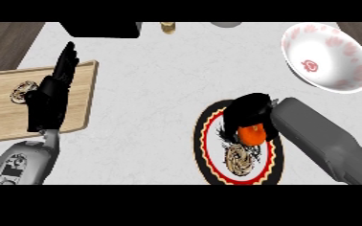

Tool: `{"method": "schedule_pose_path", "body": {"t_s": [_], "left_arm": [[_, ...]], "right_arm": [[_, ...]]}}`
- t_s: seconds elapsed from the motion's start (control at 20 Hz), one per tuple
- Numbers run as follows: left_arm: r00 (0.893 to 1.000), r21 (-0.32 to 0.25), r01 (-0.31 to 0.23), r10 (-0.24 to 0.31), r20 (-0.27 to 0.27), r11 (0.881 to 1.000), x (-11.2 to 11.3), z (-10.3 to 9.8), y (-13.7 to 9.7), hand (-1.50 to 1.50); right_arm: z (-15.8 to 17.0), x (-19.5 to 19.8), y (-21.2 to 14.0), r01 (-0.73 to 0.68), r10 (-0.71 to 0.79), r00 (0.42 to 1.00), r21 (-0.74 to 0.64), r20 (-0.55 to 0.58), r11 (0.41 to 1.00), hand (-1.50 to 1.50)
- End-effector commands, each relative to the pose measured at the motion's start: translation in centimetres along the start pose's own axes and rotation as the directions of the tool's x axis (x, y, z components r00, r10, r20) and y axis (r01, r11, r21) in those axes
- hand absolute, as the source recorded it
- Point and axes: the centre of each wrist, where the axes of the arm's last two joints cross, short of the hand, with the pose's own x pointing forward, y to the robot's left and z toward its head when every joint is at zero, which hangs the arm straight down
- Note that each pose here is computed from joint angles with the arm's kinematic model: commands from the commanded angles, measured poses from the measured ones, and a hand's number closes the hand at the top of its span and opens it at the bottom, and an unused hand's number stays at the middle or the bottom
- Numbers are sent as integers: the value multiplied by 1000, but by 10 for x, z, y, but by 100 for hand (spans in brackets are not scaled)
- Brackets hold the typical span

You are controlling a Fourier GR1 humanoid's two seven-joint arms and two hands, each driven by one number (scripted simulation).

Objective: Pick the squash from the plate and place it in the bowl

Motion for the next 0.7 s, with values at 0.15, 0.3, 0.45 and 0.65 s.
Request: {"method": "schedule_pose_path", "body": {"t_s": [0.15, 0.3, 0.45, 0.65], "left_arm": [[1000, 0, 10, -10, -2, 1000, 2, 7, 1, 0], [1000, 6, -4, 4, 2, 1000, -5, 4, -8, 0], [1000, 3, 4, -4, -13, 1000, 1, -4, 3, 0], [998, 61, 16, -12, -57, 998, -17, 3, 13, 0]], "right_arm": [[-8, -5, 23, 7, -8, 989, 8, 149, 1000, 150], [-11, -6, 10, 30, -23, 983, -37, 181, 999, 150], [-6, 2, 16, 30, -19, 973, -47, 228, 998, 150], [-1, 34, 71, 113, -114, 993, -152, 5, 982, 150]]}}
